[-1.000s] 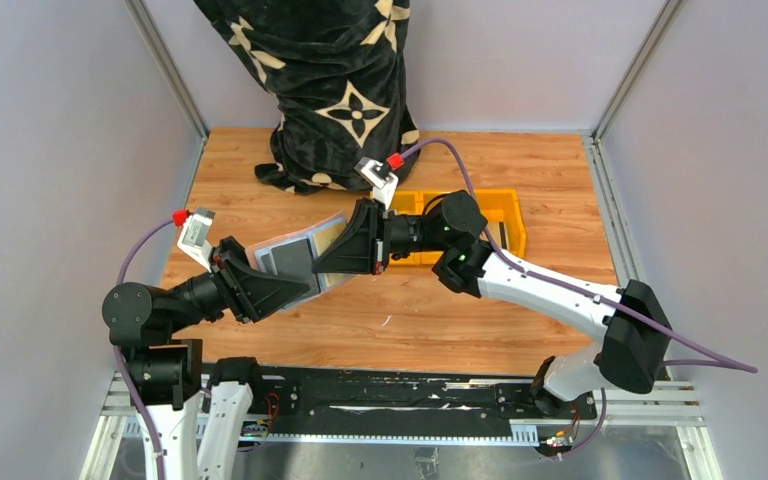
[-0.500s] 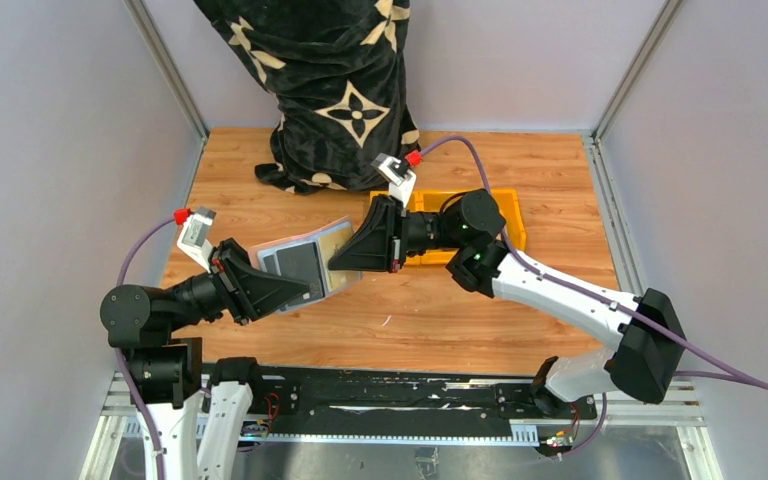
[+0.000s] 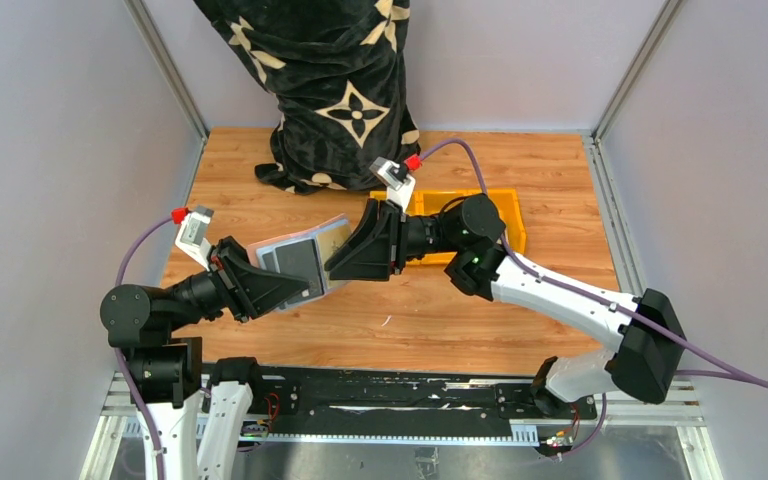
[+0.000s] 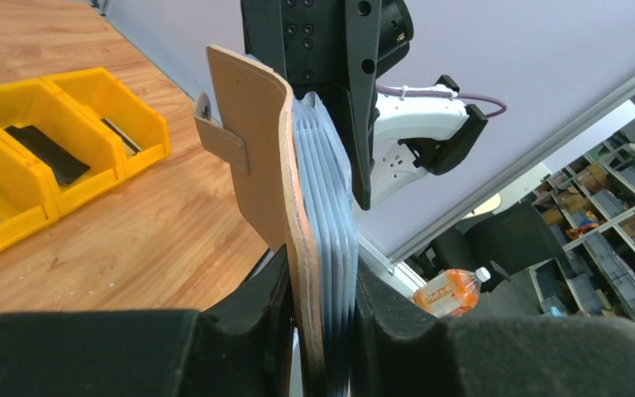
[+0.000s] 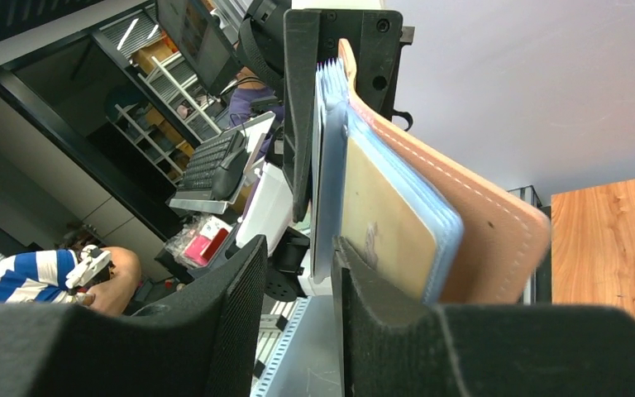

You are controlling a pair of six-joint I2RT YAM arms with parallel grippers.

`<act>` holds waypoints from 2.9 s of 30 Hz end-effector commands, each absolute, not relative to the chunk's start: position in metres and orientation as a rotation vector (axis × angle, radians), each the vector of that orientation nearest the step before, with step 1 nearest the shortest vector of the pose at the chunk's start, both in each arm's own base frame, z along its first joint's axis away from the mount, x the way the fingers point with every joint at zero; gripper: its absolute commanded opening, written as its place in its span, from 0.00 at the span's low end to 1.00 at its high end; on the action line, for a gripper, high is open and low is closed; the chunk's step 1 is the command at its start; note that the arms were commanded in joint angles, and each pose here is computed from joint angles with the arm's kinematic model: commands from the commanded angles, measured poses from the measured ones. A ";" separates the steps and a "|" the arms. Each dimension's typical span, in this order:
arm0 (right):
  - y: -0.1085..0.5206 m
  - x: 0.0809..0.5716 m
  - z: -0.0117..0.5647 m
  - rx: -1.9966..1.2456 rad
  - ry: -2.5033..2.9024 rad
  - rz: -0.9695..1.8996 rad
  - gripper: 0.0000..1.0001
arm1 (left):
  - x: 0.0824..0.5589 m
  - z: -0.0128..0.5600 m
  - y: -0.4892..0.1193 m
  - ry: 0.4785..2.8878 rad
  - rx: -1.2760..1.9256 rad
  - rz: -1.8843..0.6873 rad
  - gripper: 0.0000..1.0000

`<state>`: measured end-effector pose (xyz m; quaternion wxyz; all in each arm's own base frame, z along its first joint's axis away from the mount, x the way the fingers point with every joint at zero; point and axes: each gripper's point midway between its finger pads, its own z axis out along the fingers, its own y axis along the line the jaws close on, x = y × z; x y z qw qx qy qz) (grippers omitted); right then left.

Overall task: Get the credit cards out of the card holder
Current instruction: Remove the credit card from the card holder.

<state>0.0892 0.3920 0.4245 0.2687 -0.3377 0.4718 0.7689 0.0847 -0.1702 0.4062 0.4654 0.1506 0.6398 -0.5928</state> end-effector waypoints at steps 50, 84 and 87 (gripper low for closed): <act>0.394 0.093 0.428 -0.875 1.244 2.112 0.44 | 0.075 0.407 -0.172 1.554 0.454 -1.415 0.07; 0.360 0.117 0.445 -0.901 1.248 1.976 0.00 | 0.072 0.409 -0.172 1.563 0.481 -1.403 0.09; 0.333 0.147 0.441 -0.807 1.309 1.872 0.00 | 0.069 0.411 -0.172 1.553 0.492 -1.396 0.07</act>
